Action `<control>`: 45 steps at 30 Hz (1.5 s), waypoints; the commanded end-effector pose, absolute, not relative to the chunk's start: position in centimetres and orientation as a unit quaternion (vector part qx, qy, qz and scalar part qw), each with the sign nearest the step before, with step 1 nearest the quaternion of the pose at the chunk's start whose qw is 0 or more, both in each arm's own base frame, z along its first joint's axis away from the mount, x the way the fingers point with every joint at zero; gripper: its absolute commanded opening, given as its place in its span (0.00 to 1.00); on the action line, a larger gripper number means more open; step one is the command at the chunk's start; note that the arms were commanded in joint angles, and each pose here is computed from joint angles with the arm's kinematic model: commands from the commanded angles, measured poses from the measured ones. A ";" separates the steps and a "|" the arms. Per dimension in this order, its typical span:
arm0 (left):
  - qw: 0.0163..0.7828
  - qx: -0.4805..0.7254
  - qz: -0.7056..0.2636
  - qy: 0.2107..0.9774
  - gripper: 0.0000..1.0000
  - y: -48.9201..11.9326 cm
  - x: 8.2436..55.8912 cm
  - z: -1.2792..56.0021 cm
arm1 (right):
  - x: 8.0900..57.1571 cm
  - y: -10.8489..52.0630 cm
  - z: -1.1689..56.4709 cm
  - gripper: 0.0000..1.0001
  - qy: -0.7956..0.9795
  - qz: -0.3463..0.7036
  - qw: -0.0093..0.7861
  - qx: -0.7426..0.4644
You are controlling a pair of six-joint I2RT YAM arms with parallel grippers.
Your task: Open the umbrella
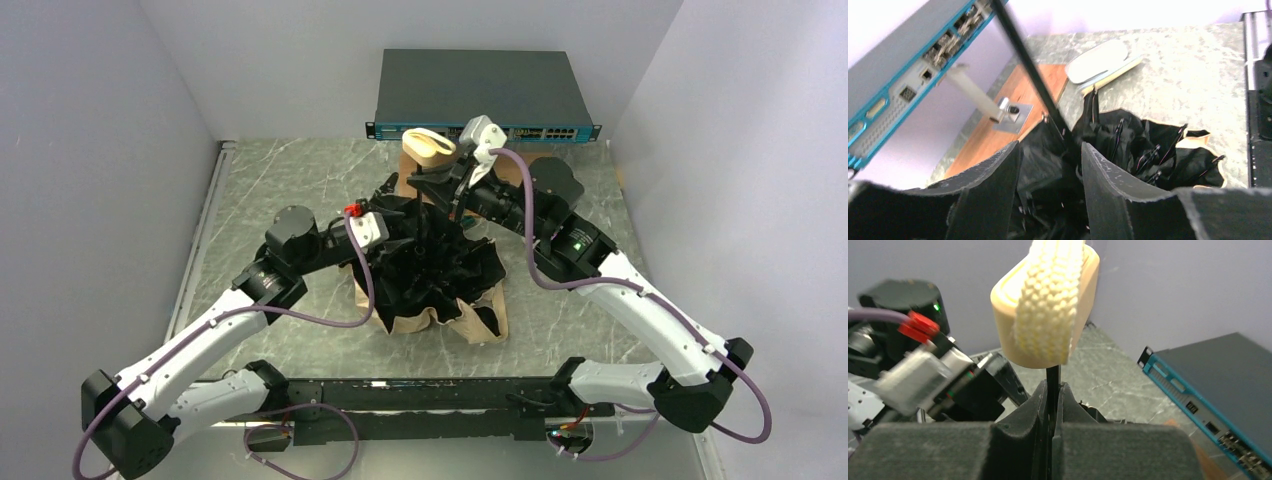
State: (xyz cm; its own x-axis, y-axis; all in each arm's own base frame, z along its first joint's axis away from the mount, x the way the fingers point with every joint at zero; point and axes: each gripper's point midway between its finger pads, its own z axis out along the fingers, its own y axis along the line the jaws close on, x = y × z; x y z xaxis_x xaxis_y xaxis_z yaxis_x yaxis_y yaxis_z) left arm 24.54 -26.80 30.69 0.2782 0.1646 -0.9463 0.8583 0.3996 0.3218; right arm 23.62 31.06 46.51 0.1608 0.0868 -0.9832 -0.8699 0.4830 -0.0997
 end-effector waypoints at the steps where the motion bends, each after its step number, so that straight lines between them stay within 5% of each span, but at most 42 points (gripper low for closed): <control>1: 0.642 0.496 -0.299 0.503 0.56 -29.1 22.9 32.7 | 22.6 31.2 49.5 0.00 0.488 0.383 0.700 -0.354; 20: 0.531 0.455 -0.287 0.655 0.37 -28.2 26.0 18.4 | 22.4 30.8 56.8 0.00 0.451 0.411 0.728 -0.310; 26: 0.569 0.470 -0.305 0.602 0.77 -28.1 24.7 24.6 | 24.5 28.9 52.3 0.00 0.507 0.347 0.719 -0.326; 36: 0.601 0.472 -0.371 0.528 0.75 -33.2 23.8 32.9 | 23.3 30.0 52.8 0.00 0.480 0.414 0.698 -0.333; 39: 0.599 0.457 -0.370 0.544 0.62 -33.9 24.8 33.0 | 23.1 29.7 53.0 0.00 0.477 0.414 0.700 -0.332; 43: 0.588 0.444 -0.345 0.581 0.01 -33.1 26.3 31.2 | 23.0 29.0 53.5 0.00 0.481 0.406 0.708 -0.320; 44: 0.585 0.433 -0.339 0.597 0.00 -32.2 27.0 30.8 | 23.1 28.7 53.5 0.08 0.484 0.399 0.711 -0.319; 45: 0.580 0.423 -0.339 0.608 0.00 -31.1 27.7 30.5 | 23.2 28.4 53.6 0.33 0.485 0.387 0.715 -0.322</control>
